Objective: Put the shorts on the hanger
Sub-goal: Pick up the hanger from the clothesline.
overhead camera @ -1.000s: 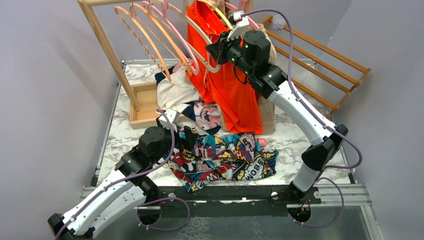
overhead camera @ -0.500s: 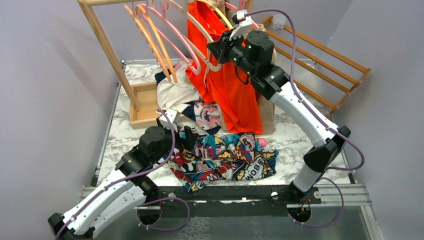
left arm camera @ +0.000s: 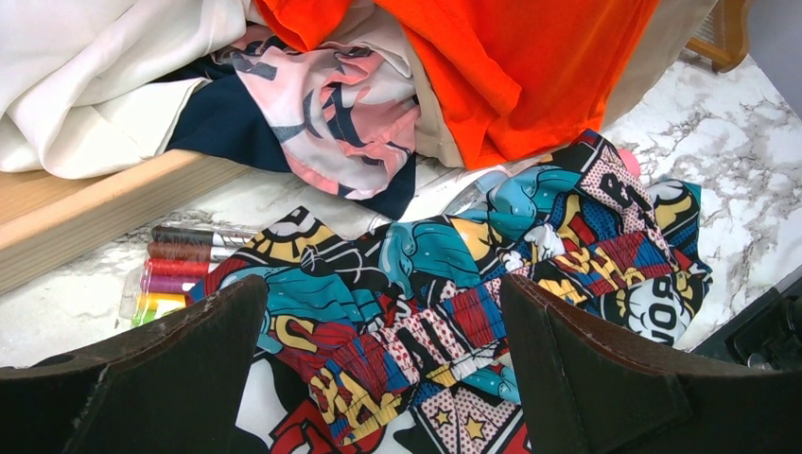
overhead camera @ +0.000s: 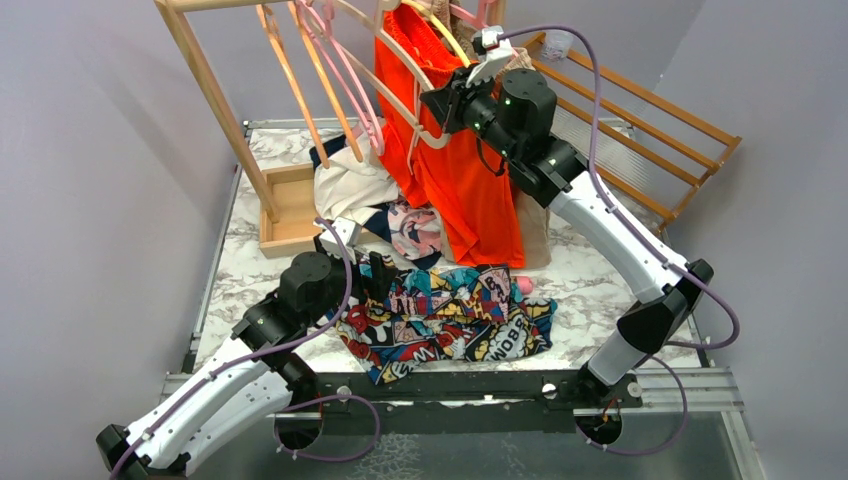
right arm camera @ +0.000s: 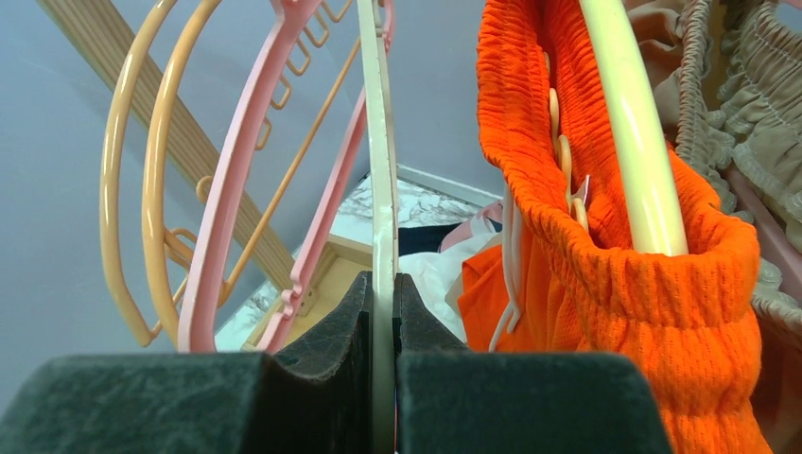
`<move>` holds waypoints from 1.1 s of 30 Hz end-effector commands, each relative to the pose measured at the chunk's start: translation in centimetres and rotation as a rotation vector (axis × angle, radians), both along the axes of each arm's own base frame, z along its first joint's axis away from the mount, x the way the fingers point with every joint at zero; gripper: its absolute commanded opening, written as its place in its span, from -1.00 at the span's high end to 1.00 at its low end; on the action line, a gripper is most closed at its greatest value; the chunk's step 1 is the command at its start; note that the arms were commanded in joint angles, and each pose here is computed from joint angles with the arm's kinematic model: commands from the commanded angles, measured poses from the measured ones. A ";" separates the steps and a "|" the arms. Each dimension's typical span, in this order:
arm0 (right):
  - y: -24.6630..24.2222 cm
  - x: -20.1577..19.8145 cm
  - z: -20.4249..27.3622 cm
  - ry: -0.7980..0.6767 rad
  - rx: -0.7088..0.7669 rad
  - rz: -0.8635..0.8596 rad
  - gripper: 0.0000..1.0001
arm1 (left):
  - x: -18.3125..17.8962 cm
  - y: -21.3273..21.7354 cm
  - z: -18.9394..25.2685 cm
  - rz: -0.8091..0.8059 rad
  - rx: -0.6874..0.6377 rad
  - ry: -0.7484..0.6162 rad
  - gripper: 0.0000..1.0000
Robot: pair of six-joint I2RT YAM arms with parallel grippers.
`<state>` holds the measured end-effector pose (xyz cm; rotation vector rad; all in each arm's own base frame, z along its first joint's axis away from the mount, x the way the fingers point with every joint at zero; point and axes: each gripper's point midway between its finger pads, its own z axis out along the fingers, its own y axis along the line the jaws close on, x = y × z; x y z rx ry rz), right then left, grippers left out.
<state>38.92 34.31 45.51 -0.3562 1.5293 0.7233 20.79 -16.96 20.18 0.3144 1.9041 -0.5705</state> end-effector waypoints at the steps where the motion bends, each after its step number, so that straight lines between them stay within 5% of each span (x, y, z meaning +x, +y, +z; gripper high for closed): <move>1: -0.8 -1.2 3.2 -0.080 0.053 -0.005 0.99 | 0.1 -0.1 0.4 -0.005 -0.011 -0.010 -0.91; 33: -3.4 -4.4 1.1 -0.033 0.015 0.005 0.99 | 0.1 0.2 0.7 0.009 -0.016 -0.019 -0.91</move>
